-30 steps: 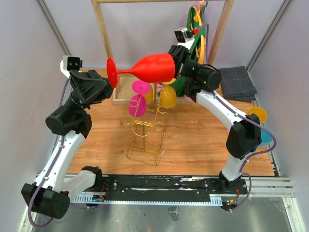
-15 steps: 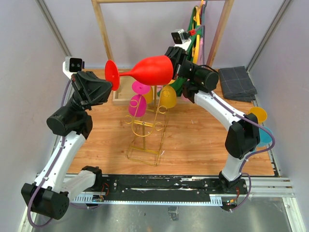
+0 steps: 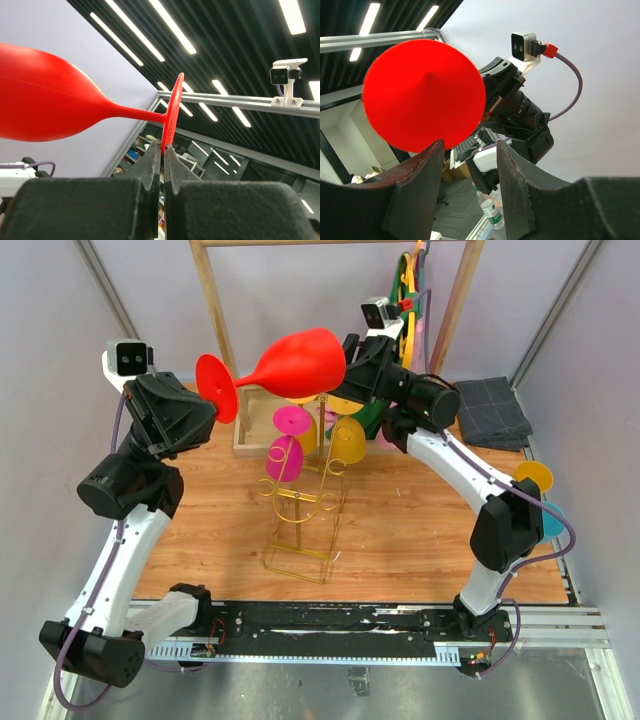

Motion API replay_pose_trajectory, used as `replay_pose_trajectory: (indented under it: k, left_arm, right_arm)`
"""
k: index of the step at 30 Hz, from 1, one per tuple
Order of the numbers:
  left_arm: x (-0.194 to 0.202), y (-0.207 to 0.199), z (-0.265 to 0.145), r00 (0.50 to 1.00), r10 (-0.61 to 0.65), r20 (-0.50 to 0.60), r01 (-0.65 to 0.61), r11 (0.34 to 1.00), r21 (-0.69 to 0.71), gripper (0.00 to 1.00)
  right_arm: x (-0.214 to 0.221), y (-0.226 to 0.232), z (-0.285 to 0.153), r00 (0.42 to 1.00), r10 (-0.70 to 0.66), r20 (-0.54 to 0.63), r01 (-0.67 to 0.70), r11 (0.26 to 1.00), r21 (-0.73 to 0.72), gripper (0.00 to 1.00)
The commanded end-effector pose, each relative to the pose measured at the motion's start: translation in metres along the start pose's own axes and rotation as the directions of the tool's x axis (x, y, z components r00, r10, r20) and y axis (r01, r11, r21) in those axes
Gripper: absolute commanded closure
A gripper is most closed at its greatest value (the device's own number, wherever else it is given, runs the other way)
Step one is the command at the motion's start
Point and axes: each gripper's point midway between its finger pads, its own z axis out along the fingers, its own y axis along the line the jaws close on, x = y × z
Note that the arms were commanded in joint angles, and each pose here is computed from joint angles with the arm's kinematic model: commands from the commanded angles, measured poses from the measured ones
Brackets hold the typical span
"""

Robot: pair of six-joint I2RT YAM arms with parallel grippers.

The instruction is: Place the wine glass upside down on the wine glass rack

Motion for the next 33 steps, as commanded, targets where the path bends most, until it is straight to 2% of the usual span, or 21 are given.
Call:
replay_pose_trajectory:
  k: [1, 5, 8, 16, 19, 23, 27, 29, 33]
  left_arm:
    - [0.005, -0.028, 0.008, 0.998, -0.051, -0.027, 0.052, 0.997, 0.057, 1.0]
    - [0.005, -0.036, 0.012, 0.999, -0.033, -0.039, 0.036, 0.996, 0.082, 1.0]
    - [0.004, -0.037, 0.017, 0.999, -0.007, -0.047, 0.011, 0.996, 0.084, 1.0]
    - [-0.016, -0.01, 0.024, 0.995, 0.1, -0.021, -0.101, 0.994, -0.034, 1.0]
    - [-0.027, -0.001, 0.028, 0.989, 0.145, -0.019, -0.145, 0.987, -0.063, 1.0]
    - [-0.046, 0.022, 0.026, 0.978, 0.207, -0.013, -0.206, 0.965, -0.162, 1.0]
    - [-0.072, 0.064, 0.012, 0.955, 0.294, -0.029, -0.284, 0.886, -0.367, 1.0]
    - [-0.087, 0.083, 0.003, 0.924, 0.379, -0.058, -0.36, 0.806, -0.47, 1.0]
    - [-0.111, 0.104, -0.017, 0.874, 0.48, -0.072, -0.409, 0.649, -0.641, 1.0]
  right_arm:
    - [-0.003, 0.049, 0.003, 0.992, -0.129, -0.014, 0.127, 0.99, -0.065, 0.51]
    - [-0.004, 0.059, 0.004, 0.985, -0.173, -0.019, 0.172, 0.985, -0.033, 0.49]
    - [-0.003, 0.052, 0.001, 0.977, -0.207, -0.054, 0.21, 0.975, 0.066, 0.49]
    - [0.007, 0.063, -0.021, 0.897, -0.393, -0.202, 0.439, 0.846, 0.303, 0.47]
    - [0.012, 0.072, -0.031, 0.875, -0.431, -0.222, 0.484, 0.798, 0.36, 0.47]
    - [0.019, 0.083, -0.038, 0.87, -0.44, -0.225, 0.494, 0.776, 0.393, 0.48]
    - [0.026, 0.092, -0.044, 0.857, -0.455, -0.242, 0.516, 0.753, 0.408, 0.48]
    - [0.029, 0.095, -0.047, 0.849, -0.462, -0.255, 0.528, 0.741, 0.416, 0.48]
    - [0.034, 0.099, -0.051, 0.844, -0.463, -0.271, 0.537, 0.73, 0.423, 0.48]
